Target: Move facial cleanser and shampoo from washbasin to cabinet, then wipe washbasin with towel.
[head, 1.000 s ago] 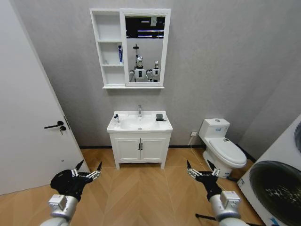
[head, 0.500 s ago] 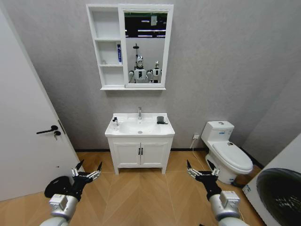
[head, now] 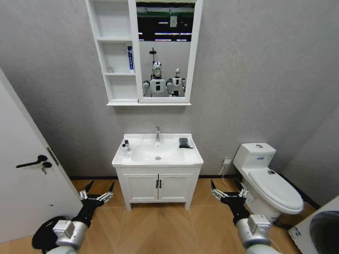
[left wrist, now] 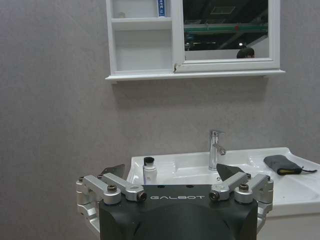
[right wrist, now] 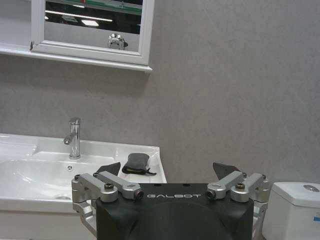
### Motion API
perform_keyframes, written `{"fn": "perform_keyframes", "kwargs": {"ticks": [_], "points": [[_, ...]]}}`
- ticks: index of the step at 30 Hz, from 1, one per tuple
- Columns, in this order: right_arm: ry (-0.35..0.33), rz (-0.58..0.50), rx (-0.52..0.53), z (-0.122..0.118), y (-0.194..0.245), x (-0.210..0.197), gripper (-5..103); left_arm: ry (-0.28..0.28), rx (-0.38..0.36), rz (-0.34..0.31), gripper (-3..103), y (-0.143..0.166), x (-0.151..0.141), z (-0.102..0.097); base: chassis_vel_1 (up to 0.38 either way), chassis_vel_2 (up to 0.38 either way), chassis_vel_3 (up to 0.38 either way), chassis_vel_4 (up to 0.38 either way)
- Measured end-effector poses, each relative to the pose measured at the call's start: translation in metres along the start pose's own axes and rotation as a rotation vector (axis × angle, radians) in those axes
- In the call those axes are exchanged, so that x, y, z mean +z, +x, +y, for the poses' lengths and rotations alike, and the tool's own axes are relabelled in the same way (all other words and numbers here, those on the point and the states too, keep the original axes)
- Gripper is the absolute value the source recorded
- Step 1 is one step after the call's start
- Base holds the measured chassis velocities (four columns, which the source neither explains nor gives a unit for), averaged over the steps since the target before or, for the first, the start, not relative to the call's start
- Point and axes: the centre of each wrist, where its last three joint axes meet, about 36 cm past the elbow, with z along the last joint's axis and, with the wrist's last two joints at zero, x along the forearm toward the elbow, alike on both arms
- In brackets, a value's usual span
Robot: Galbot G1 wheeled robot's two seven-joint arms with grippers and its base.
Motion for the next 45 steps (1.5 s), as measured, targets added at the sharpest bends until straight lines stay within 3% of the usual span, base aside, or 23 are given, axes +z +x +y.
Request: {"fn": "perform_keyframes", "kwargs": {"ticks": [30, 45], "points": [[0.001, -0.002, 0.004, 0.000, 0.000, -0.001, 100, 0.000, -0.003, -0.010, 100, -0.003, 0.000, 0.000, -0.234, 0.236, 0.241, -0.234], [-0.014, 0.021, 0.008, -0.004, -0.016, 0.009, 100, -0.005, -0.030, -0.006, 100, -0.008, 0.019, 0.003, -0.017, 0.013, 0.009, -0.011]]}}
